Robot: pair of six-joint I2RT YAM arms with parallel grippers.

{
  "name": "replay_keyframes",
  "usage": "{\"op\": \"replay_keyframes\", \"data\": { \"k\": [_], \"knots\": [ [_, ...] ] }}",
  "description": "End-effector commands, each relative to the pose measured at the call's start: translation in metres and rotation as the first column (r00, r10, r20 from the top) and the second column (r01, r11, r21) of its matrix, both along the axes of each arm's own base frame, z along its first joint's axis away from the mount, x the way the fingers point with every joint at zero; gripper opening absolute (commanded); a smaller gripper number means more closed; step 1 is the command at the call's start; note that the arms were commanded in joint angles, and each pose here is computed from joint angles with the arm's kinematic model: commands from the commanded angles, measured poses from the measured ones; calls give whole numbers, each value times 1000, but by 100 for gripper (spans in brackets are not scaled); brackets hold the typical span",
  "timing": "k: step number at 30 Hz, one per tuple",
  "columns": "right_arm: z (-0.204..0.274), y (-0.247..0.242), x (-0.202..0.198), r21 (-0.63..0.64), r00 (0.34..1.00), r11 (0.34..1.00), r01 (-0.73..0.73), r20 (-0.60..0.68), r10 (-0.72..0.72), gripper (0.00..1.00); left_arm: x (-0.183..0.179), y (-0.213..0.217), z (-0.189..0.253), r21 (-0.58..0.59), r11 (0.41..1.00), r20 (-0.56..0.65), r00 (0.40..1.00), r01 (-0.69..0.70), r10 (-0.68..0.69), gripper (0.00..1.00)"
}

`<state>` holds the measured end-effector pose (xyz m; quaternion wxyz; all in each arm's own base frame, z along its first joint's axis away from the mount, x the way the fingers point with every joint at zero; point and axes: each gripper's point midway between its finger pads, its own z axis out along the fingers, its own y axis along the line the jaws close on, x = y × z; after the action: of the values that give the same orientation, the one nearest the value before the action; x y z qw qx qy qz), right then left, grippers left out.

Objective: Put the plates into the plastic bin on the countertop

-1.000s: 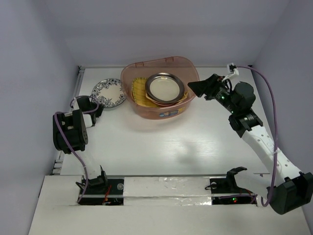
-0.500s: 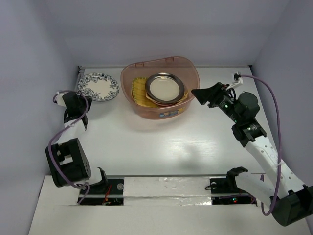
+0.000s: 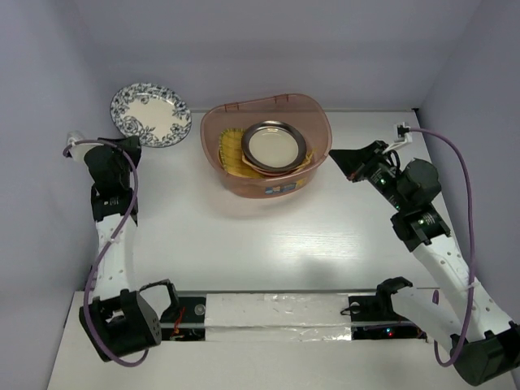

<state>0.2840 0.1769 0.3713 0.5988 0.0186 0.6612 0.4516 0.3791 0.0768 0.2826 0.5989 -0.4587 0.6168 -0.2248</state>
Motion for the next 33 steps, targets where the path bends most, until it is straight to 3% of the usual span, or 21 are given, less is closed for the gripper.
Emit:
{"op": "replay_keyframes", "data": {
  "k": [1, 9, 14, 19, 27, 33],
  "knots": [
    [-1, 0, -2, -14, 1000, 1000, 0, 14, 0, 0, -14, -51, 143, 89, 985, 403, 899, 148, -171, 0],
    [2, -6, -7, -7, 1000, 1000, 23, 20, -22, 7, 0, -150, 156, 118, 919, 422, 819, 376, -389, 0],
    [4, -12, -13, -25, 999, 999, 47, 22, -46, 13, 27, -223, 137, 104, 845, 374, 767, 524, -522, 0],
    [4, -16, -20, -46, 998, 998, 53, 24, -51, 16, 58, -271, 108, 138, 798, 273, 752, 587, -600, 0],
    [-1, -17, -21, -54, 998, 997, 54, 20, -53, 17, 93, -305, 62, 158, 755, 131, 744, 637, -655, 0],
    [-5, -16, -20, -59, 998, 997, 54, 15, -54, 17, 110, -306, 9, 159, 758, 3, 767, 633, -641, 0]
  ]
}}
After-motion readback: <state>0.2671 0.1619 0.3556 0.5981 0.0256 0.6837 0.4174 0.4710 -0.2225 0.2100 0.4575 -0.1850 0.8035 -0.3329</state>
